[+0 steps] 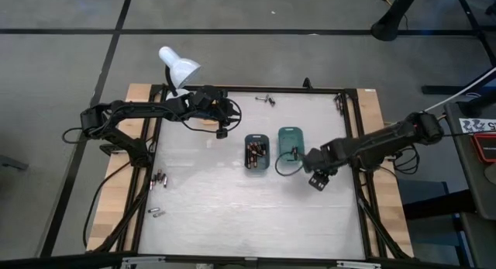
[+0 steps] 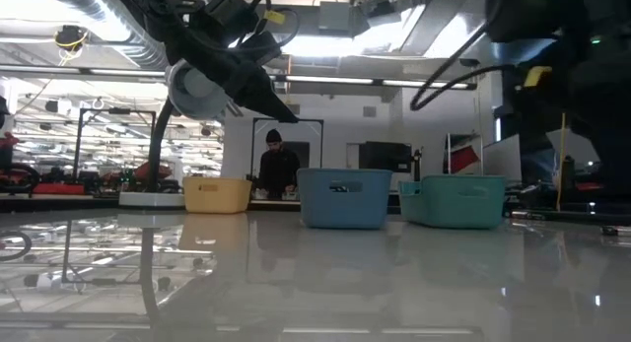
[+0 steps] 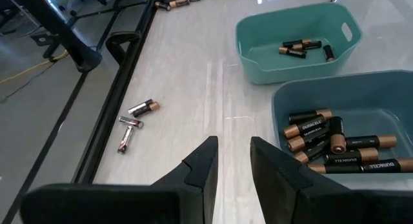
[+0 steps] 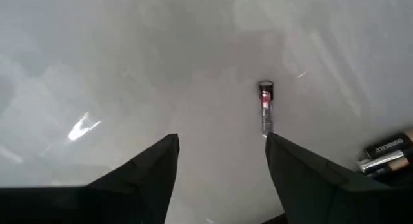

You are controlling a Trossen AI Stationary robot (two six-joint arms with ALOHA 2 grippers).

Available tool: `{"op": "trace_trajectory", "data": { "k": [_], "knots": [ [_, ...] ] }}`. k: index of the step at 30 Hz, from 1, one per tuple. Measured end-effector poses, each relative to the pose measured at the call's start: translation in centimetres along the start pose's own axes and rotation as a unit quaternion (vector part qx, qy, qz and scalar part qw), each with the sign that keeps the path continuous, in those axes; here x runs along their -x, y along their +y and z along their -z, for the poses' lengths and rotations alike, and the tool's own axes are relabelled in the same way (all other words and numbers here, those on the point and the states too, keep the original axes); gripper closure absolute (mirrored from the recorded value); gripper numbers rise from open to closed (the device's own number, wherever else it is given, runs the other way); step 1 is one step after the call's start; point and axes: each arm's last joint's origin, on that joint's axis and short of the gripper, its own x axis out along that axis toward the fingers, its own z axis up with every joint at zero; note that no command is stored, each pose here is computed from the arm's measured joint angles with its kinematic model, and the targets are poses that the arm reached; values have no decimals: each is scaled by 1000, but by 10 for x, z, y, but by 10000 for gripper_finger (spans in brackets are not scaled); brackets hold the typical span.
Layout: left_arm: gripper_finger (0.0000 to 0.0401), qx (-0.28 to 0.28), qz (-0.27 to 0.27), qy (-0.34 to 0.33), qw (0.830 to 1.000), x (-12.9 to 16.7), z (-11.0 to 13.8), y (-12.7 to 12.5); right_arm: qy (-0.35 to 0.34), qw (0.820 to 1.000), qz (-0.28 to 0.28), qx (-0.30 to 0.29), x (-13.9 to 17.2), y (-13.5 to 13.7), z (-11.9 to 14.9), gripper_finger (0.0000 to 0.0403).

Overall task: Sort batteries
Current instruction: Put the silver battery into the yellow bin

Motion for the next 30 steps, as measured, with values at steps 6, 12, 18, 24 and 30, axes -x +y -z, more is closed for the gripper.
{"op": "trace_trajectory", "data": {
  "k": [6, 12, 18, 24, 30],
  "knots": [
    [320, 13, 3, -1, 1000, 0, -1, -2, -19, 999, 45, 1, -15, -1, 12, 167],
    [320, 11, 12, -3, 1000, -1, -3, -8, -19, 999, 44, 8, -36, -9, 14, 195],
    [320, 6, 17, -4, 1000, -2, -5, -11, -26, 999, 38, 10, -54, -16, 17, 242],
    [320, 6, 13, -11, 1000, -1, -6, -10, -33, 999, 42, 11, -63, -21, 19, 277],
    [320, 6, 9, -22, 1000, -1, -8, -10, -38, 998, 47, 11, -64, -22, 19, 335]
  ]
}}
